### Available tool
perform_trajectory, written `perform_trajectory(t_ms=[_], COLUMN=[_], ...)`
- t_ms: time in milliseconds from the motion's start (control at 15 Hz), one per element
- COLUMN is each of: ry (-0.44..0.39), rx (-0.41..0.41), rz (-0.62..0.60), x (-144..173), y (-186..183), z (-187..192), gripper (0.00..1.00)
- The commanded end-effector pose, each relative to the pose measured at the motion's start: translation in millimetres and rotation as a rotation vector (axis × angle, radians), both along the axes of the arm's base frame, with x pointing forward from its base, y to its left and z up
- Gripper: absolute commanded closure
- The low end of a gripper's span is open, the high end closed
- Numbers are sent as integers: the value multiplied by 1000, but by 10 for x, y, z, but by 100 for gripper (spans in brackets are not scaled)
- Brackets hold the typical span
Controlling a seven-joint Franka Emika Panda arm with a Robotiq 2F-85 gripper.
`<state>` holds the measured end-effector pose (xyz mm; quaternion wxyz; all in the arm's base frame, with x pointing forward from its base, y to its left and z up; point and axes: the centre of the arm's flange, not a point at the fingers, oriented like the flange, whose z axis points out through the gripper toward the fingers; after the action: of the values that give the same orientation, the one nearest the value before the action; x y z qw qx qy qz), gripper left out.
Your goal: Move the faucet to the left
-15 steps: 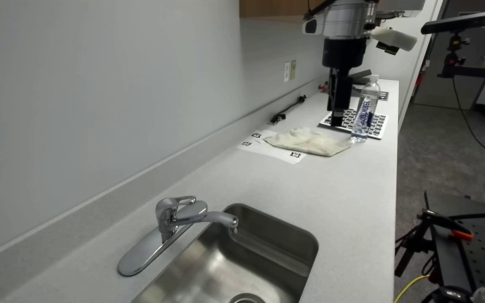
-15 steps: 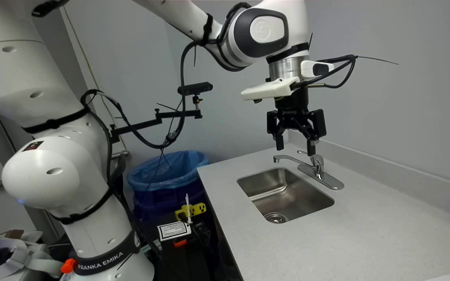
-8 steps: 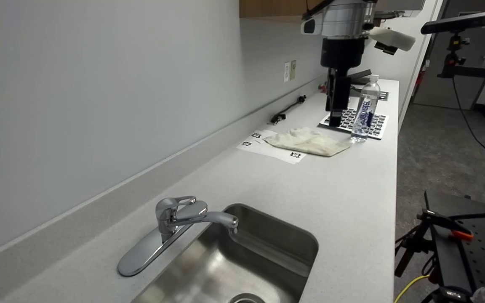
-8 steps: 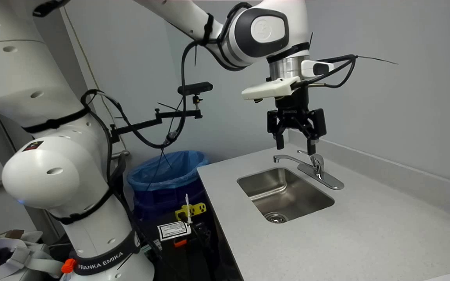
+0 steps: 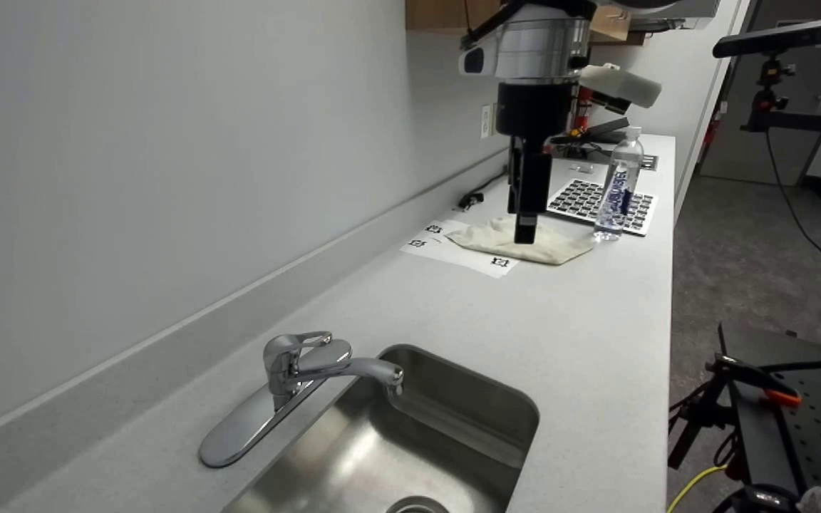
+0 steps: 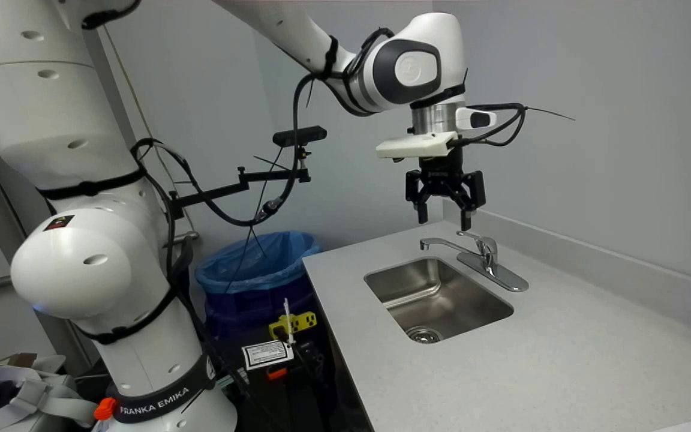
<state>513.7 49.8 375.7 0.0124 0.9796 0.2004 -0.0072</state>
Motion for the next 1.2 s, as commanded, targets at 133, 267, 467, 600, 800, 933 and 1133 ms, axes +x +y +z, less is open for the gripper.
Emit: perform_trajectory(t_ms=[133, 267, 467, 600, 800, 933, 1133], ry=[-46, -55, -44, -30, -19, -14, 0], rx=[51, 55, 53, 51, 62, 71, 68], rz=[56, 83, 119, 131, 150, 158, 149], x=[458, 568, 694, 763, 845, 856, 746], y=[94, 161, 335, 446, 613, 722, 684], z=[-312, -449, -652, -779, -902, -947, -951], gripper=[0, 0, 0, 0, 0, 0, 0])
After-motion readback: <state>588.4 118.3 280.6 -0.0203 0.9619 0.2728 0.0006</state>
